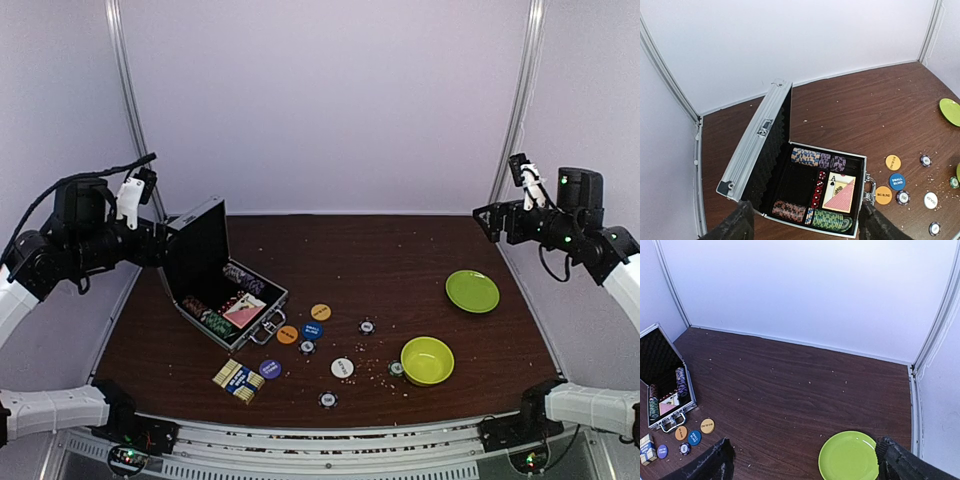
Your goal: Pack up texas hold em set
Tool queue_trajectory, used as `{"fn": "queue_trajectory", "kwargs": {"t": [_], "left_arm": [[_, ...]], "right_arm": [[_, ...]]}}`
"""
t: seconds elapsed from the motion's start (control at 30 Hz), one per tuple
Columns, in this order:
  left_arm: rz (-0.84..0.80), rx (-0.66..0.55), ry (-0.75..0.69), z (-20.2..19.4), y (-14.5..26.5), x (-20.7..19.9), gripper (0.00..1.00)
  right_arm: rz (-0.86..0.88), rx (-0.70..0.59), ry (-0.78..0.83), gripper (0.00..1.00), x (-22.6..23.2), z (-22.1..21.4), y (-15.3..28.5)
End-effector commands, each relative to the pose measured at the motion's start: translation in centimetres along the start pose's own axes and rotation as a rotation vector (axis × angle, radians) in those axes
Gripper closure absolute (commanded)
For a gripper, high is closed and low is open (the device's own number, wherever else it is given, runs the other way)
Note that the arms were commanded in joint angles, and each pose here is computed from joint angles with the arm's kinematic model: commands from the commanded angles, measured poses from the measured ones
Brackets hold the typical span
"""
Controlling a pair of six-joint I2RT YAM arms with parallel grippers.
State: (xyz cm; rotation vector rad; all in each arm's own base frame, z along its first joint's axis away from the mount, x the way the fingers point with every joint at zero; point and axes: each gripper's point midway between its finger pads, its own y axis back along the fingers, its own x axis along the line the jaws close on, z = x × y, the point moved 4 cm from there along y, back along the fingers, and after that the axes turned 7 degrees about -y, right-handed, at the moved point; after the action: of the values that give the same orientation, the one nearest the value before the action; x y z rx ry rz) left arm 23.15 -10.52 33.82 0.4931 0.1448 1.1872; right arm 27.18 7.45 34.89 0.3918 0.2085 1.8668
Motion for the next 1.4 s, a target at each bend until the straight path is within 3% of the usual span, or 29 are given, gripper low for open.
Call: {"fn": "queue_trajectory", "kwargs": {"t": [0.0,0.23,0.47,0.73,1.0,1.37], "left_arm": [[-0.134,-0.055,0.020,0.5,1.2,-1.8,0.29],[-0.305,-0.026,-0.051,0.8,0.4,-6.4,0.32],[-0.261,0.137,-0.112,-0.8,-6.0,-9.9,0.32],[-0.079,0.250,-0.039,-2.3,-13.6,-10.9,0.24],[-0.118,0.389,0.087,-4.0,-21.4,-13.6,0.25],[-0.151,0.493,0.151,-6.6,-26.2,-15.8,0.30]], "right_arm": [[-0.053,0.003,-0.042,0.01,-0.8,-0.8,-0.8],[0.040,0.050,0.127,0.00,0.2,-2.3,-0.9],[0.264,0.153,0.207,0.02,2.2,-6.6,-2.9],[0.341,0.267,0.234,0.13,2.2,-10.9,-5.4],[0.360,0.324,0.246,0.18,2.0,-12.9,-5.9],[0.359,0.330,0.259,0.19,1.9,-13.5,-5.9]]}}
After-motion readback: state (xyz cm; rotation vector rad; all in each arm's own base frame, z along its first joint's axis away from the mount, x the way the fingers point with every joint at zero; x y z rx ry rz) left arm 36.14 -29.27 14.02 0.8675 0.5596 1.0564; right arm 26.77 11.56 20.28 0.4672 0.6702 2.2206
